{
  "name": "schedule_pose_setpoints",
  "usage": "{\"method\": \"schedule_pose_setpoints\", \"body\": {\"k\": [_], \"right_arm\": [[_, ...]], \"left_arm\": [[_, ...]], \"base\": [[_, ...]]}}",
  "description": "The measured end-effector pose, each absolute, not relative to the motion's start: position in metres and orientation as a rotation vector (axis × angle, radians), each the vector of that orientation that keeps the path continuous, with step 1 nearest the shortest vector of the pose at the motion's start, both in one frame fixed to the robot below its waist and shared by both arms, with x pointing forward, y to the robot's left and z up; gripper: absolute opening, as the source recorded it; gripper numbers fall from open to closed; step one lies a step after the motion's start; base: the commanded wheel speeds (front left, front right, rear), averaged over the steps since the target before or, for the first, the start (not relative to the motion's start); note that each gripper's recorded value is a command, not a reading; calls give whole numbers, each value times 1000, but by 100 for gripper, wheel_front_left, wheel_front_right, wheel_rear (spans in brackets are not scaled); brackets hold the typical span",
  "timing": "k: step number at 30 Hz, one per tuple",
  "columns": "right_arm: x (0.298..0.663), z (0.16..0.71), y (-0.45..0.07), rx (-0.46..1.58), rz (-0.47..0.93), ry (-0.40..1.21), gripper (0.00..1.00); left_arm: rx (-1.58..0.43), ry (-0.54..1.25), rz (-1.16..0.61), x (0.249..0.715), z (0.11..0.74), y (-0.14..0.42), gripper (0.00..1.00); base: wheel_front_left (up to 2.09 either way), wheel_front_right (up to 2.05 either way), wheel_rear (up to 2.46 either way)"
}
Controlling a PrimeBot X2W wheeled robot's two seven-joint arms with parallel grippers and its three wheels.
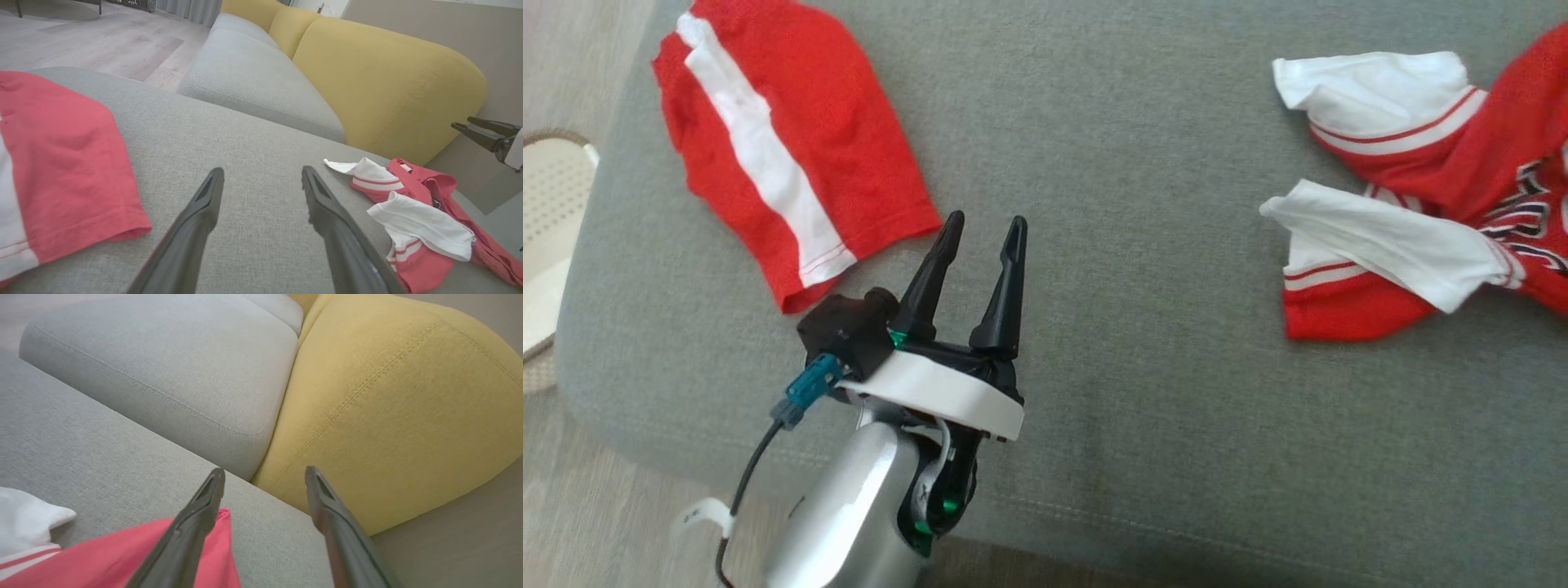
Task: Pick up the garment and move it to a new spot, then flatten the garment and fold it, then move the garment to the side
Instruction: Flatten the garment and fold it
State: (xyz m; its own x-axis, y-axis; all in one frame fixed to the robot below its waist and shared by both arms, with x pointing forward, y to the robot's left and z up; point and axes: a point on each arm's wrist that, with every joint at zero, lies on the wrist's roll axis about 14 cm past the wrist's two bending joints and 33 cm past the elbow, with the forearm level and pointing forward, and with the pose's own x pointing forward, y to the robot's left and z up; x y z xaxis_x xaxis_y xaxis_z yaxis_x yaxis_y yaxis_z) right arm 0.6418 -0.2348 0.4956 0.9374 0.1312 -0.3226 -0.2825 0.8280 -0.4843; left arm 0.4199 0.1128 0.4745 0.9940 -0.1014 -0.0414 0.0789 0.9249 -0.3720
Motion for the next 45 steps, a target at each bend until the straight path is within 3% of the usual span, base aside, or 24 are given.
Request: {"method": "schedule_pose_setpoints", "body": {"k": [11,22,28,38,45], "right_arm": [[591,516,-217,-323,218,92,100],[480,508,-227,-4,112,-5,100],[414,473,-227,85,23,44,100],[402,482,-254,60,-62,12,100],[398,473,-263,63,-102,39,100]], "left_arm": [[-373,-6,-173,424,499,92,100],[-393,-8,-290,416,507,53,100],[-428,53,-334,418,492,34,100],[-387,144,-616,423,474,-46,100],[-247,220,-668,448,444,-68,100]], "base": [[0,0,0],[0,0,0],[0,0,0],[0,0,0],[0,0,0]]}}
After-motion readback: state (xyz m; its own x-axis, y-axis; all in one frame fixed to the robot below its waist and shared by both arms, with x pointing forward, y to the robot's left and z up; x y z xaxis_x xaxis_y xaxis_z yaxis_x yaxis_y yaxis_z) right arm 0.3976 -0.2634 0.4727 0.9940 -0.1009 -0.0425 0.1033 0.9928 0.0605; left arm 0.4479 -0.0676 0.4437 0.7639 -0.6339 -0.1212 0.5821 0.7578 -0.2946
